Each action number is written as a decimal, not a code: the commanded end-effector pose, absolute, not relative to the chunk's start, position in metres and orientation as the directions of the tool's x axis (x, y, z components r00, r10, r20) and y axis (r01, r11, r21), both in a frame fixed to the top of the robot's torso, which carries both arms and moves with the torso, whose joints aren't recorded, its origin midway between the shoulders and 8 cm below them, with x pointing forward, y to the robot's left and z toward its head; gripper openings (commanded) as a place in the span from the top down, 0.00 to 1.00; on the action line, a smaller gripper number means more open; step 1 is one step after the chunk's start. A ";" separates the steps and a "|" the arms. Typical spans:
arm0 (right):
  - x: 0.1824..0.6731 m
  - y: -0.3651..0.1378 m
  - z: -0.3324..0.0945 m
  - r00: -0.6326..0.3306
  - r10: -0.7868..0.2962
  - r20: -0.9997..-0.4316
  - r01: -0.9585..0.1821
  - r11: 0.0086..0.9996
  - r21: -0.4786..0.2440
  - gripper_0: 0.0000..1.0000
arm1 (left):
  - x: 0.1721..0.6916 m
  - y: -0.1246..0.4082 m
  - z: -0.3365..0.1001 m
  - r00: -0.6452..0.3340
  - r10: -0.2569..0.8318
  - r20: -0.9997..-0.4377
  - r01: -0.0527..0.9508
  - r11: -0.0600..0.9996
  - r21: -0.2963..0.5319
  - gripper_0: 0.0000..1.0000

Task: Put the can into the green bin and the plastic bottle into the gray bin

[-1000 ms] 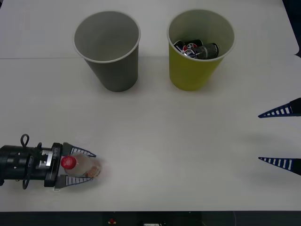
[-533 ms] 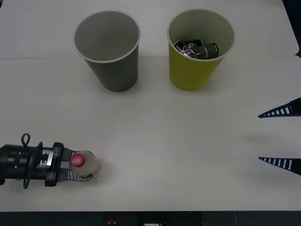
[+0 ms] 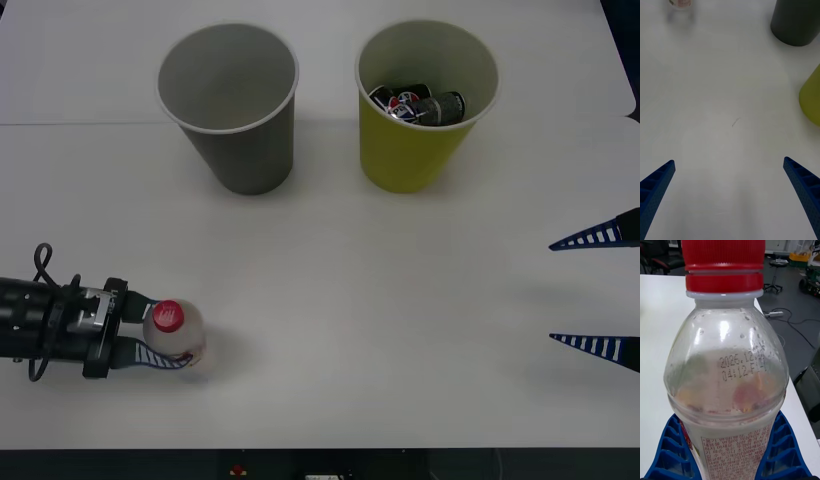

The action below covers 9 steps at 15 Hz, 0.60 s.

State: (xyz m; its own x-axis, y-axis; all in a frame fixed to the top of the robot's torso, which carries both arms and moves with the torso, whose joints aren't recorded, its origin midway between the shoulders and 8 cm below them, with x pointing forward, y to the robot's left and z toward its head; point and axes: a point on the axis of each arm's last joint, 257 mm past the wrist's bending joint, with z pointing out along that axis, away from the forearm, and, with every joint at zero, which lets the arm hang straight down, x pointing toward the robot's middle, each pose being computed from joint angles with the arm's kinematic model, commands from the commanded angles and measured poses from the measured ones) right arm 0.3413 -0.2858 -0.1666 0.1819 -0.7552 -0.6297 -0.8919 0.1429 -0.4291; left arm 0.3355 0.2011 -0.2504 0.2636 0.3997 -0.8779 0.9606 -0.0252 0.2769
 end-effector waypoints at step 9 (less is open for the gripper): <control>0.341 -0.286 -0.167 0.182 -0.755 -0.630 -0.892 0.143 -0.429 0.00 | 0.320 0.149 -0.169 0.023 0.473 -0.881 0.982 0.156 0.110 1.00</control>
State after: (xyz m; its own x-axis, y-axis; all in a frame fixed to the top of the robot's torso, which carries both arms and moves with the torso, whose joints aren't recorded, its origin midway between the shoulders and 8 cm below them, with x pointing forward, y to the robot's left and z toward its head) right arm 0.3413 -0.2858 -0.1666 0.1819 -0.7552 -0.6297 -0.8919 0.1429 -0.4290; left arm 0.3210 0.1531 -0.1754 0.0437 0.4654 -0.8840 0.9841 0.1324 0.1184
